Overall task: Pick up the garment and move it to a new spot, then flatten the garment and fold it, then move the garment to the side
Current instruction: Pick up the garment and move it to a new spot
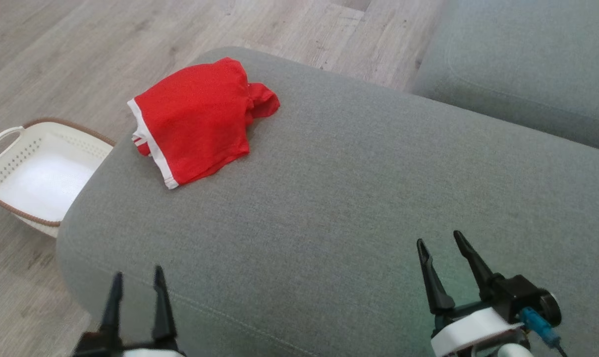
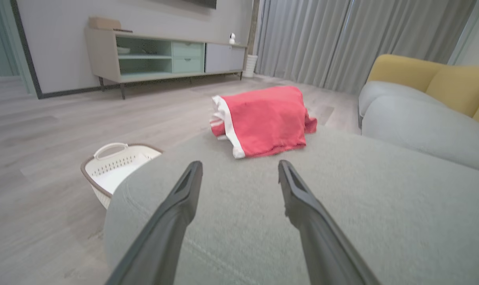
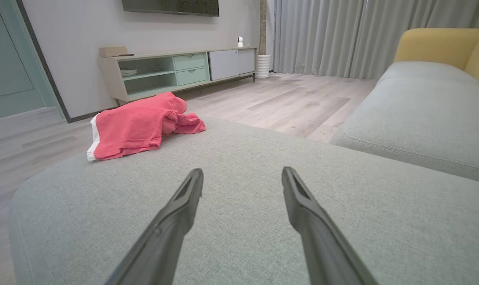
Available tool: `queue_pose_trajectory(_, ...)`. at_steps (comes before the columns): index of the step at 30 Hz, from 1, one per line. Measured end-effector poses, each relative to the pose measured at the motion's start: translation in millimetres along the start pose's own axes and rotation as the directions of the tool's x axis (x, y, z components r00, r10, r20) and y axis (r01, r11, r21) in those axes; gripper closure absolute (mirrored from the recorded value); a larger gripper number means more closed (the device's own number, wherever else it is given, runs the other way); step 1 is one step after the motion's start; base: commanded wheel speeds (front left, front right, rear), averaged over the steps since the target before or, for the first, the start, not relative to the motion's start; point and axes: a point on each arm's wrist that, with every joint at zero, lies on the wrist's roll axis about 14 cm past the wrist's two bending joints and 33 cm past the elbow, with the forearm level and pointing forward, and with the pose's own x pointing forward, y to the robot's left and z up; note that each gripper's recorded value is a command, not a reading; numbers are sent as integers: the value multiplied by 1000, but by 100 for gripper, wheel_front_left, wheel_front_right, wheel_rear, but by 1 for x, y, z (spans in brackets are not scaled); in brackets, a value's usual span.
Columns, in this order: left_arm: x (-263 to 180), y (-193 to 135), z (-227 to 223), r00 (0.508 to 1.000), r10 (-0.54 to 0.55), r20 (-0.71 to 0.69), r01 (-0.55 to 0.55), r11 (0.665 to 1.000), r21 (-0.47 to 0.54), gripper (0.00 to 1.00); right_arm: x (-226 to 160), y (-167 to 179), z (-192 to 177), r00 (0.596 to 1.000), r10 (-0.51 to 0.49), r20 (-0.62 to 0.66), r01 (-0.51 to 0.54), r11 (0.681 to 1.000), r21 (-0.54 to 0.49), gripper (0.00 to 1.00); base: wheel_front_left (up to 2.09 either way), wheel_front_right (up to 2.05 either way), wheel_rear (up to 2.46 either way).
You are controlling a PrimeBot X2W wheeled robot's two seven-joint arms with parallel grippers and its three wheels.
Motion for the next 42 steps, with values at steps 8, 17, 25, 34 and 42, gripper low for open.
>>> queue_pose_trajectory(8,39,18,92,976,3,219,-21,997,78,0,6,-14,2,1000,-24,-4,24,999,-23,0,0,0,0)
queue_pose_trajectory(17,140,13,226,927,-85,366,-22,960,280,0,32,-31,10,1000,-31,3,31,998,-62,0,0,0,0)
queue_pose_trajectory(25,223,15,139,1000,-20,-22,24,972,233,0,45,-56,-7,996,-69,-47,65,995,-81,0,0,0,0)
queue_pose_trajectory(34,245,25,13,921,70,-383,-17,990,140,0,50,-89,-29,989,-109,-95,100,991,-89,0,0,0,0)
queue_pose_trajectory(42,263,6,-28,889,40,-456,-4,997,80,0,50,-108,-57,978,-136,-157,124,989,-79,0,0,0,0)
